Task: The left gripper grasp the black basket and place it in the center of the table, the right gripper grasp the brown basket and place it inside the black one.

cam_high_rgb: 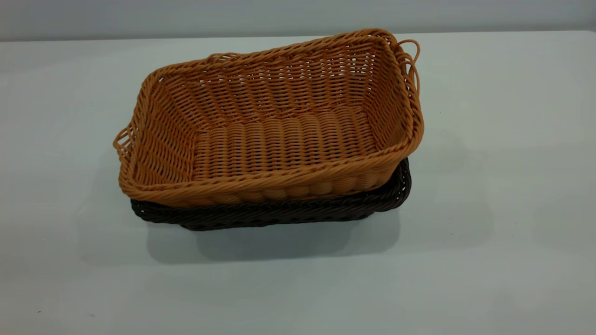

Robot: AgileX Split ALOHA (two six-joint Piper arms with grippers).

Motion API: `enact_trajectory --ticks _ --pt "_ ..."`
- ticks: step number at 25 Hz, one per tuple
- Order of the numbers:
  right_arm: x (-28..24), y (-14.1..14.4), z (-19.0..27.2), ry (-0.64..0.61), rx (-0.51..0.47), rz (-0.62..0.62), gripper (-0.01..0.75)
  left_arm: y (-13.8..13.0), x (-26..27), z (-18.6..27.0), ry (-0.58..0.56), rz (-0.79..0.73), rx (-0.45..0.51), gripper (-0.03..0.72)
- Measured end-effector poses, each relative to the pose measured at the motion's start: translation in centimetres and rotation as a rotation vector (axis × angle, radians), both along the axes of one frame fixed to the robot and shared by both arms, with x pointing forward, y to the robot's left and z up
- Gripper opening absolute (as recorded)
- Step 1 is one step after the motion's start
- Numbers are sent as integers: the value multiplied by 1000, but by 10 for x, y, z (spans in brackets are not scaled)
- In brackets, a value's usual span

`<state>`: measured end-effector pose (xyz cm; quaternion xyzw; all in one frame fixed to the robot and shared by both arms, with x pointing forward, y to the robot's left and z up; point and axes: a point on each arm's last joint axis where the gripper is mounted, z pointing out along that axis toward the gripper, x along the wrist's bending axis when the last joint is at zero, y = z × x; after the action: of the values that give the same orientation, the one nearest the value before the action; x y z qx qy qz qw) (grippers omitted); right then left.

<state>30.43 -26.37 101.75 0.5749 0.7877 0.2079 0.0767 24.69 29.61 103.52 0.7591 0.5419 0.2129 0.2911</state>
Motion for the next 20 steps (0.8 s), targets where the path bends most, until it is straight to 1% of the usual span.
enact_trajectory --ticks 2,5,7,9,11,16,18,20 --pt "0 -2 0 -2 10 -30 465 1 -2 0 -17 3 -5 362" --pt "-1 -10 4 -35 53 -172 465 2 -5 0 -33 52 -8 362" --pt "-6 -17 8 -93 70 -270 465 2 -5 0 -35 103 -8 362" --pt "-16 -23 13 -186 82 -363 465 2 -5 0 -36 161 -7 362" --pt "-29 -24 17 -283 96 -392 465 2 -6 0 -46 204 -8 362" --pt "-64 -23 21 -517 143 -381 464 2 -12 0 -86 256 -11 362" --pt "-71 -22 20 -557 151 -378 464 2 -14 0 -105 258 -14 362" --pt "-72 -22 20 -557 150 -377 464 3 -17 0 -123 258 -16 362"
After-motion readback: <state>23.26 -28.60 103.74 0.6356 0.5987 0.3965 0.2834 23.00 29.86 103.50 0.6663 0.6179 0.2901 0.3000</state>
